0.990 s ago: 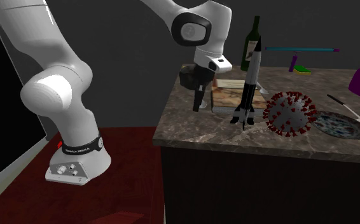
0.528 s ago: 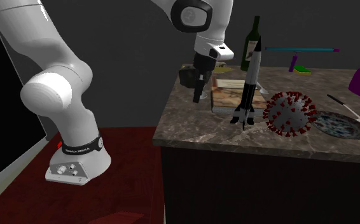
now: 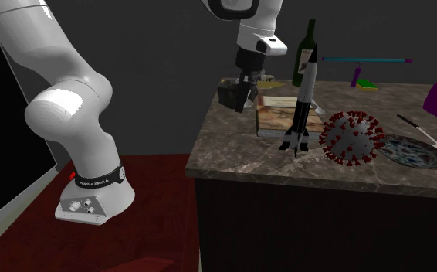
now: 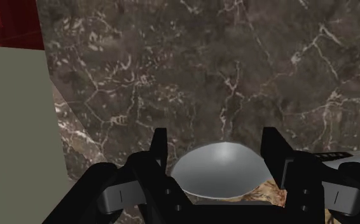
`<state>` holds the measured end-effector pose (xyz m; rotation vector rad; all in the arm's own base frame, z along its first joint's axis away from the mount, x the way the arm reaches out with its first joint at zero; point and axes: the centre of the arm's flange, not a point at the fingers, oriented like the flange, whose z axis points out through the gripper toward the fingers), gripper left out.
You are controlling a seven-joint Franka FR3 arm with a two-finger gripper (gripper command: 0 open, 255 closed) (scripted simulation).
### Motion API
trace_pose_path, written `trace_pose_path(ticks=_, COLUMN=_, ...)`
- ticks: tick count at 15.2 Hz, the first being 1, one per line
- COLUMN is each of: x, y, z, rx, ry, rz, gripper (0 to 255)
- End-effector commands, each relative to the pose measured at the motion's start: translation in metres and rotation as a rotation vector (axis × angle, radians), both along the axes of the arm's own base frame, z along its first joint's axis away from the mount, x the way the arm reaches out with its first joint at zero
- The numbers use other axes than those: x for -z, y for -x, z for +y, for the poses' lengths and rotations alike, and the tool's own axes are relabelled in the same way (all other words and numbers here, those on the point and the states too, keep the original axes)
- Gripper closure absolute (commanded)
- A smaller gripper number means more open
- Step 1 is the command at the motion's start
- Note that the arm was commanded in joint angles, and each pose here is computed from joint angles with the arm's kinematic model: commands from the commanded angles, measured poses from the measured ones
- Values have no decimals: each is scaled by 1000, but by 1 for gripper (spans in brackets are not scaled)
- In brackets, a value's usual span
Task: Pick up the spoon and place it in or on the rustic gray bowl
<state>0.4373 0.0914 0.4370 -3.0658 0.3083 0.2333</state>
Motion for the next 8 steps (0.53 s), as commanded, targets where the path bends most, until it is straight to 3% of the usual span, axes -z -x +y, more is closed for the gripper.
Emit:
trace_pose_path(ticks=1, x=-11, y=1, z=1, rx=0, ry=0, rz=0, gripper=255)
trace_pose_path(ticks=8, x=-48, y=1, z=1, rx=0, ry=0, rz=0, gripper=255)
